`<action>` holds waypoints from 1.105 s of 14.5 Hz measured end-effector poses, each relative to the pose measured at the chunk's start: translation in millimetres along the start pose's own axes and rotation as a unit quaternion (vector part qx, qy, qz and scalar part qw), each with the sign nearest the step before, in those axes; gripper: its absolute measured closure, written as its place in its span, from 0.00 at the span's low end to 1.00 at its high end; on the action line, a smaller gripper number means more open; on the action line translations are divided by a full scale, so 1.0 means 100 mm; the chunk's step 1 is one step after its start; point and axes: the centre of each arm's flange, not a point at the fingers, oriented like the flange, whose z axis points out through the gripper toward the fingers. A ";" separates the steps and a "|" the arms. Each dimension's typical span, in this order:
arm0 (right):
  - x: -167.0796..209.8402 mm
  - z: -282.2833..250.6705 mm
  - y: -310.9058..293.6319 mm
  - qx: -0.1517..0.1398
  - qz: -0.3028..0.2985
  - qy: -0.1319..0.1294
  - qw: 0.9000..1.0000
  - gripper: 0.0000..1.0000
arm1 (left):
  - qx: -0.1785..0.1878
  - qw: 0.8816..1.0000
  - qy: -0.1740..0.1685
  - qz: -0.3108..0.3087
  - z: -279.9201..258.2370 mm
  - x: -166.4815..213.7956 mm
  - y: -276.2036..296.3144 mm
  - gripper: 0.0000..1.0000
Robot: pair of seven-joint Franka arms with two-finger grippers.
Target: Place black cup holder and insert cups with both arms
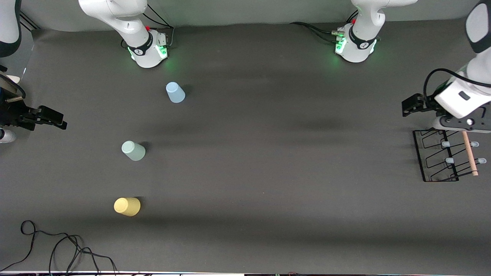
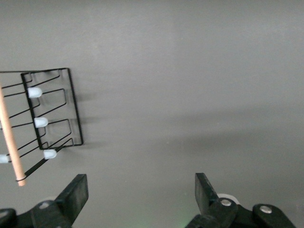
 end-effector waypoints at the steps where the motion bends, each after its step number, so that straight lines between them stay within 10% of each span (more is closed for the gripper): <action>1: 0.00 0.00 0.00 0.000 0.000 0.000 1.000 0.00 | -0.001 1.000 -0.001 0.001 0.00 -0.01 -0.13 0.01; 16: 0.00 0.00 0.00 0.000 0.000 0.000 1.000 0.00 | -0.011 0.999 -0.048 -0.010 1.39 0.14 -2.40 0.04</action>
